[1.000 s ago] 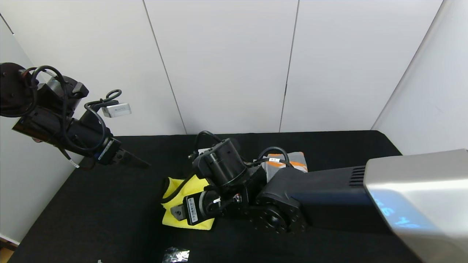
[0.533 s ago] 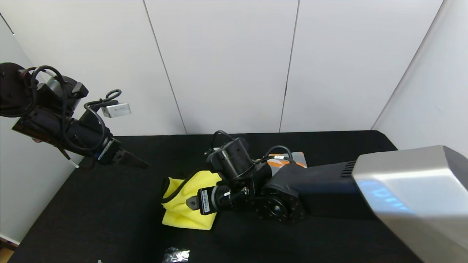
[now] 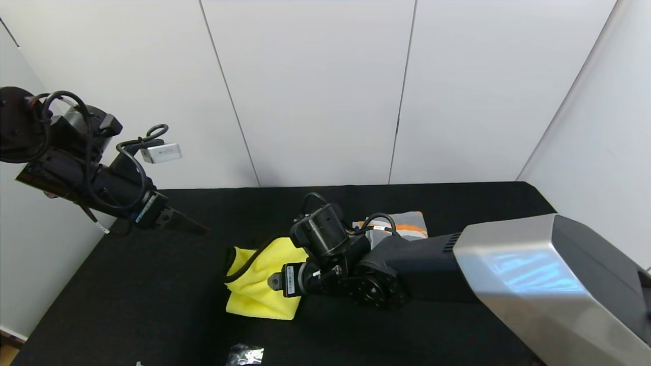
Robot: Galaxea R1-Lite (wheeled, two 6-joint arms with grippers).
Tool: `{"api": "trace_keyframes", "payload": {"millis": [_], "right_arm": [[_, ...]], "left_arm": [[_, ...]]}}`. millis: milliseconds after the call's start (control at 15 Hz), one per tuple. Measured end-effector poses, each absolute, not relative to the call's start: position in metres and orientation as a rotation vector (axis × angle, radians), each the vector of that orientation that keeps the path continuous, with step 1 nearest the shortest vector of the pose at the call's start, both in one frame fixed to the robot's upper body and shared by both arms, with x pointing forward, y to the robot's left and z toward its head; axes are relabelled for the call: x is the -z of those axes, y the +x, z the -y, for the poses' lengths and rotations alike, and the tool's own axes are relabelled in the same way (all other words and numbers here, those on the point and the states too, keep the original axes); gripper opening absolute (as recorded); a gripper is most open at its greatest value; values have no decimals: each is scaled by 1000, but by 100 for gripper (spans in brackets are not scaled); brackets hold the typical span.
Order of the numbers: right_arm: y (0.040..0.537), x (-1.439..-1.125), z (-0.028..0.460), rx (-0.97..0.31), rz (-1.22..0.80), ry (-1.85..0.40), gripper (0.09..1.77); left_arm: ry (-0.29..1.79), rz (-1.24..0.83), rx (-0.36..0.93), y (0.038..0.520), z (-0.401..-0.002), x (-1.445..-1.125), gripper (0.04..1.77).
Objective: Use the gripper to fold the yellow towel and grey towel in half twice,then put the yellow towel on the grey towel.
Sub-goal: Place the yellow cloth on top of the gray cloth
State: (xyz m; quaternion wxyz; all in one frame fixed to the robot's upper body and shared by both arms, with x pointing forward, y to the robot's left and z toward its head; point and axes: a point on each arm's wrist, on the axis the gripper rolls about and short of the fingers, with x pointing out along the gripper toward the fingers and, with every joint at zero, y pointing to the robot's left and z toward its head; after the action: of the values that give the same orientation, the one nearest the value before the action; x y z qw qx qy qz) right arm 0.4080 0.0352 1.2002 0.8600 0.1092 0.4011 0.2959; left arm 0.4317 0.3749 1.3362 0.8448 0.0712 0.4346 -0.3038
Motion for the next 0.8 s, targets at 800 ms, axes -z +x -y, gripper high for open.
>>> {"api": "trace_keyframes", "payload": {"millis": [800], "right_arm": [[419,-1184,-52,-650,-873,322,171]], "left_arm": [[150,-918,642,432,-375,-1336,172]]}}
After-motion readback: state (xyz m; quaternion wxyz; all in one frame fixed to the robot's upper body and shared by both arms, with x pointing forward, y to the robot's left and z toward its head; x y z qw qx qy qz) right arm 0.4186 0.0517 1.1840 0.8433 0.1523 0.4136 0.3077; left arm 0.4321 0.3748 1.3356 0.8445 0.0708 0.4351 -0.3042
